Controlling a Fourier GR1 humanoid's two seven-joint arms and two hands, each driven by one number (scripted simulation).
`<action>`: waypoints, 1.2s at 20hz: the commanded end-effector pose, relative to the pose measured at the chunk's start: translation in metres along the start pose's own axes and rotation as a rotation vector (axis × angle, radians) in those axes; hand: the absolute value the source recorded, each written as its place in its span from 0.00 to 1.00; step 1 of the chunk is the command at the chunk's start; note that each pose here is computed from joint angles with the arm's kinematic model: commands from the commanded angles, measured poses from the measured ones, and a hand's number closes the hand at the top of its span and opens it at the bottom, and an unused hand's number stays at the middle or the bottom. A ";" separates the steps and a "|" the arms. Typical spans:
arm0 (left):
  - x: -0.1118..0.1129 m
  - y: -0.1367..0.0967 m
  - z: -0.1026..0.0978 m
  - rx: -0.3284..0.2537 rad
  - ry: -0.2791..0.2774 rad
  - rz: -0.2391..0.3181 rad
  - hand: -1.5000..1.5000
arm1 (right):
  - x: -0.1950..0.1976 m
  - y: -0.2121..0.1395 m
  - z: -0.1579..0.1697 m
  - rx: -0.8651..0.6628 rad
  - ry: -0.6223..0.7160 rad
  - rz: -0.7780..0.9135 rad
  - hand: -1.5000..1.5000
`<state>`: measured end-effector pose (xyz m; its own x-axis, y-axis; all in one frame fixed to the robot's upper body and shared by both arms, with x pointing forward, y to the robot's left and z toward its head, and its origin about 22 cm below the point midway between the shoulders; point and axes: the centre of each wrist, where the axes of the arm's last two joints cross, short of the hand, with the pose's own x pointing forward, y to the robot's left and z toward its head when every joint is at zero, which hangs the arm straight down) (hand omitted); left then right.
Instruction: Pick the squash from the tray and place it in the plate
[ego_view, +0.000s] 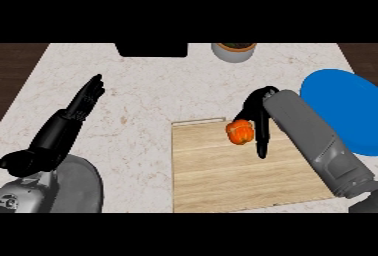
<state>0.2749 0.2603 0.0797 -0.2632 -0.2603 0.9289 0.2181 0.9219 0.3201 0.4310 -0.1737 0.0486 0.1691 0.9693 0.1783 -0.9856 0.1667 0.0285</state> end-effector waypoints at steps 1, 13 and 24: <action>-0.007 0.008 0.001 0.024 0.014 0.008 0.50 | -0.012 0.016 -0.031 0.104 0.072 0.018 0.00; 0.003 -0.004 0.008 -0.013 0.023 0.016 0.50 | -0.009 0.042 -0.063 0.171 0.096 0.094 0.00; -0.015 0.002 0.010 0.000 0.020 0.006 0.50 | -0.013 0.073 -0.069 0.116 -0.023 0.175 1.00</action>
<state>0.2690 0.2689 0.0713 -0.2462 -0.2583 0.9342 0.2126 0.9260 0.3120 0.3935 -0.1648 0.0295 -0.0075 0.9804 0.1969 -1.0000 -0.0073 -0.0018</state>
